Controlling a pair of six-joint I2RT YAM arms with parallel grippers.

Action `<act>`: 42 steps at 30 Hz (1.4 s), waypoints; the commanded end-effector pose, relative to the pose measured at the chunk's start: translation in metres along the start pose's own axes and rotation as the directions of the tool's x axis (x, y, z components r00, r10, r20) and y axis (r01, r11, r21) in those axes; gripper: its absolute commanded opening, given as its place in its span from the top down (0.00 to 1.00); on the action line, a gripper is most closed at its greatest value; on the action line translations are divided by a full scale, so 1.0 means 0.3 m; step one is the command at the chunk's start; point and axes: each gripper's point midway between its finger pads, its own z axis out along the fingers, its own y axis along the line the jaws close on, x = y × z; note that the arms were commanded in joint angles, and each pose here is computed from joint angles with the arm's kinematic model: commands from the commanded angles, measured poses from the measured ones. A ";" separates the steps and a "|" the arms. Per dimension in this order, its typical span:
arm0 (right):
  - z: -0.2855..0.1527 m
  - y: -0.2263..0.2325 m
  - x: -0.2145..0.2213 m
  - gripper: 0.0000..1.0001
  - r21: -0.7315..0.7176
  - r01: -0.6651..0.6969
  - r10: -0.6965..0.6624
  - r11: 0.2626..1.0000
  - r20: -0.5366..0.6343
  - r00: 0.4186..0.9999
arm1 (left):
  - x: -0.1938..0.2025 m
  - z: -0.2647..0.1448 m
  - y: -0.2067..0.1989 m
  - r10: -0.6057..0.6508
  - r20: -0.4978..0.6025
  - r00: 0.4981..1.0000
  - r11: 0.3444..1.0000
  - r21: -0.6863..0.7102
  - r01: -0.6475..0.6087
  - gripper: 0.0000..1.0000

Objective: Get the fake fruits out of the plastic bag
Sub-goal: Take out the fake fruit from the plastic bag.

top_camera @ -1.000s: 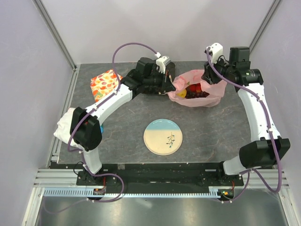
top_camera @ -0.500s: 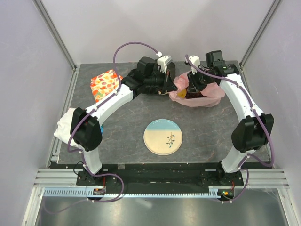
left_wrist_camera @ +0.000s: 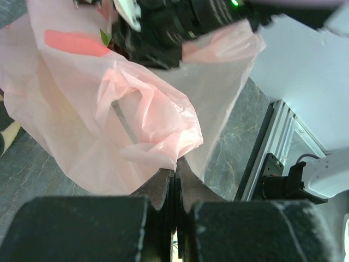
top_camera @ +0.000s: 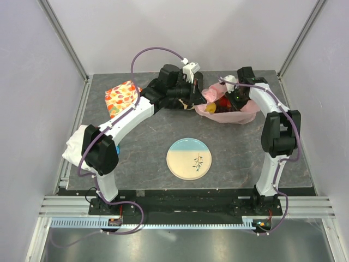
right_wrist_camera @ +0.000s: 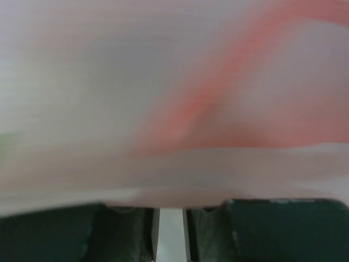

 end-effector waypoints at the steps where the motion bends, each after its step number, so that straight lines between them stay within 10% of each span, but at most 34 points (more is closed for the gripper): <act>1: -0.063 -0.251 -0.111 0.64 0.203 -0.078 0.048 0.976 0.148 0.988 | -0.028 -0.010 -0.053 0.063 0.026 0.998 0.995 0.073 -0.065 0.99; 9: 0.013 -0.296 -0.170 0.02 0.216 -0.251 0.190 0.944 0.267 0.945 | 0.060 0.040 0.004 0.120 -0.027 0.992 0.990 0.074 -0.117 0.87; 18: 0.146 -0.293 -0.130 0.02 0.239 -0.307 0.263 0.921 0.199 0.944 | 0.074 0.067 0.015 0.084 -0.044 0.996 0.994 0.077 -0.080 0.90; 22: 0.163 -0.314 -0.150 0.16 0.235 -0.332 0.275 0.914 0.244 0.930 | 0.083 0.068 0.024 0.072 -0.049 0.996 0.996 0.065 -0.069 0.91; 29: 0.141 -0.303 -0.224 0.84 0.148 -0.318 0.260 0.937 0.315 0.913 | 0.124 0.082 0.058 0.025 -0.076 0.997 0.999 0.030 -0.023 0.93; 42: -0.475 0.022 -0.267 0.95 -0.137 -0.192 0.235 0.972 0.491 0.839 | 0.035 0.097 0.058 0.056 -0.009 0.998 0.998 0.010 -0.055 0.94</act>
